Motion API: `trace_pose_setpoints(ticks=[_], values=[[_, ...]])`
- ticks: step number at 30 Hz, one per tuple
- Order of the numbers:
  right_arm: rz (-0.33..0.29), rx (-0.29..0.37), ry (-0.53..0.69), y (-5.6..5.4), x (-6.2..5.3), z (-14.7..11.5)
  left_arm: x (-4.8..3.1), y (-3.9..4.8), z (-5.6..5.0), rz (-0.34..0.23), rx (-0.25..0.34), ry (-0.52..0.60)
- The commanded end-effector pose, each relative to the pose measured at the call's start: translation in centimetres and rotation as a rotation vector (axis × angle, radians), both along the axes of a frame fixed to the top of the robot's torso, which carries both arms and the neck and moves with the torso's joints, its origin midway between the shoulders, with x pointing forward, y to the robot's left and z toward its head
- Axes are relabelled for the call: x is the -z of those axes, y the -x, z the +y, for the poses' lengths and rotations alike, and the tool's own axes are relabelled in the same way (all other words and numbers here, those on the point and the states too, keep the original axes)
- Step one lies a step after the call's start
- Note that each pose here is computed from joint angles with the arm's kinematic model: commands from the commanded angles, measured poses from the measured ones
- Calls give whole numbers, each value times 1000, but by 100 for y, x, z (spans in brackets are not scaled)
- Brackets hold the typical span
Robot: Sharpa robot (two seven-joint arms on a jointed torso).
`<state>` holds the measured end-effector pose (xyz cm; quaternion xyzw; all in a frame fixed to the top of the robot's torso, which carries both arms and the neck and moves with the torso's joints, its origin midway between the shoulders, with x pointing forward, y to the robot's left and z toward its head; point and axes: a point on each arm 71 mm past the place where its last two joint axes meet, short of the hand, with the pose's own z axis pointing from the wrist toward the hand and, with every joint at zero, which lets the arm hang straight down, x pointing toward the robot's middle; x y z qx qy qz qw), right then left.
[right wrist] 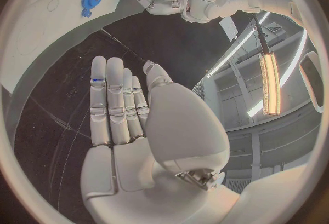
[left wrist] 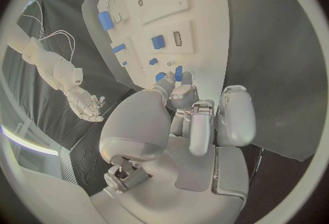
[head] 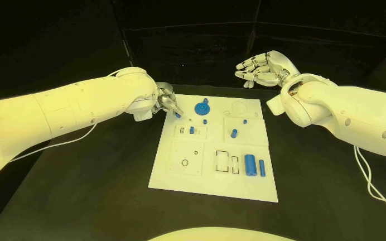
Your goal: Assemble the parts on the task board
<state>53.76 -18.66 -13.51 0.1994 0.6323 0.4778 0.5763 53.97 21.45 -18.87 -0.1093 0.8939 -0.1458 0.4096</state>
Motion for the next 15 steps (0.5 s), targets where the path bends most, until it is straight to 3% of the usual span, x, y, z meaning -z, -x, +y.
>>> trace_pose_setpoints(ticks=[1,9,15], values=[[-9,-2,0,-4,-17,-14,-27,46,-6,-67,-33,57],[-12,0,0,-11,-17,-20,77,253,0,-85,-17,84],[-14,3,0,-15,-17,-25,131,328,-9,-119,4,70]])
